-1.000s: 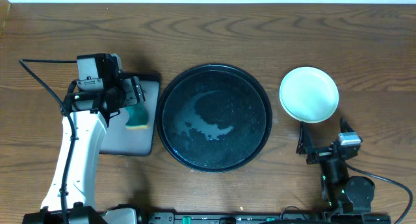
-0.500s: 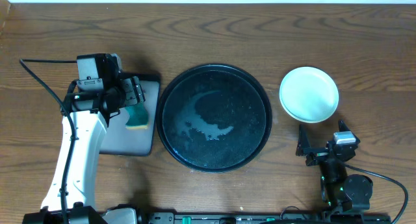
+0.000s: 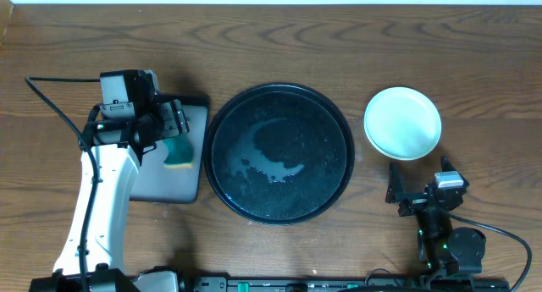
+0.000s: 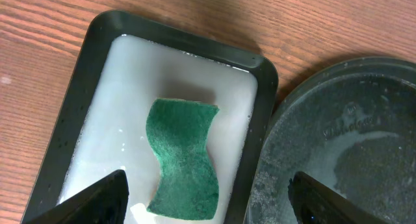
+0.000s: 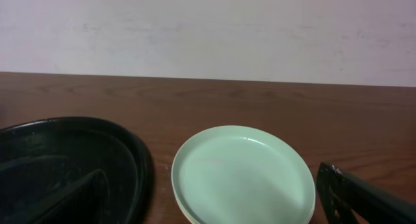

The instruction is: Clean dirty plates on tray and stack at the side

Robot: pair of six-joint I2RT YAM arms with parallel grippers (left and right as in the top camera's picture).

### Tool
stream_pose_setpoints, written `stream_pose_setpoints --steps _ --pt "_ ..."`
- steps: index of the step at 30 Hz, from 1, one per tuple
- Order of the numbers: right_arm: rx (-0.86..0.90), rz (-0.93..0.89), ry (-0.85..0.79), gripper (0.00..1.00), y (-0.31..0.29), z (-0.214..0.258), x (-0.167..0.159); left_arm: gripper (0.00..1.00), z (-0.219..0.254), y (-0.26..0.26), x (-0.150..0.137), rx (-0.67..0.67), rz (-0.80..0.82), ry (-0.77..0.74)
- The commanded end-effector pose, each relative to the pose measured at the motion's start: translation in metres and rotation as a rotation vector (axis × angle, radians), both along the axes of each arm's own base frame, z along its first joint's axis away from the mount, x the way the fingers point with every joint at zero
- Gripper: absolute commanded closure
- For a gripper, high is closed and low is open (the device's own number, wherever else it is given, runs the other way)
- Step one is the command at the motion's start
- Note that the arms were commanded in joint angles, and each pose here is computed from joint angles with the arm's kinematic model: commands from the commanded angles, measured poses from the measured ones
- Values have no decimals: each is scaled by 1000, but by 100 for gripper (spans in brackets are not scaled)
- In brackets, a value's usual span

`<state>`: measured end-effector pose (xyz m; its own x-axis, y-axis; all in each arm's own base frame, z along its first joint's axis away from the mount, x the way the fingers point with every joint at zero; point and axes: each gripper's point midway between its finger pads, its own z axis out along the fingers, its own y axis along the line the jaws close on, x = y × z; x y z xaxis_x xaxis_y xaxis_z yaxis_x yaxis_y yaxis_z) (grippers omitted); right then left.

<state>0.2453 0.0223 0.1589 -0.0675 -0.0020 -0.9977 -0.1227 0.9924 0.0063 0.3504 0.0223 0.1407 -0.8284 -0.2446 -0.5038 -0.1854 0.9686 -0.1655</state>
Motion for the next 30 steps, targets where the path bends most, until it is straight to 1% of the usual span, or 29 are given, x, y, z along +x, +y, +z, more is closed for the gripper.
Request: stream_pose_setpoints --steps 1,8,11,14,18,24,30 --pt "-16 -14 -3 1 -3 0 0 20 2 -1 1 -9 2 -3" --pt "-16 -14 -3 1 -3 0 0 20 3 -1 0 -9 4 -6" --pt "-16 -14 -3 1 -3 0 0 20 11 -2 -1 -6 1 -33" --pt "-16 -14 -3 1 -3 0 0 20 30 -2 -5 1 1 -89" --pt "-16 -14 -3 1 -3 0 0 20 76 -4 -17 17 0 -230" --pt "-16 -14 -3 1 -3 0 0 20 157 -8 -56 47 -1 -502" --pt "-16 -14 -3 1 -3 0 0 20 203 -12 -94 67 -2 -682"
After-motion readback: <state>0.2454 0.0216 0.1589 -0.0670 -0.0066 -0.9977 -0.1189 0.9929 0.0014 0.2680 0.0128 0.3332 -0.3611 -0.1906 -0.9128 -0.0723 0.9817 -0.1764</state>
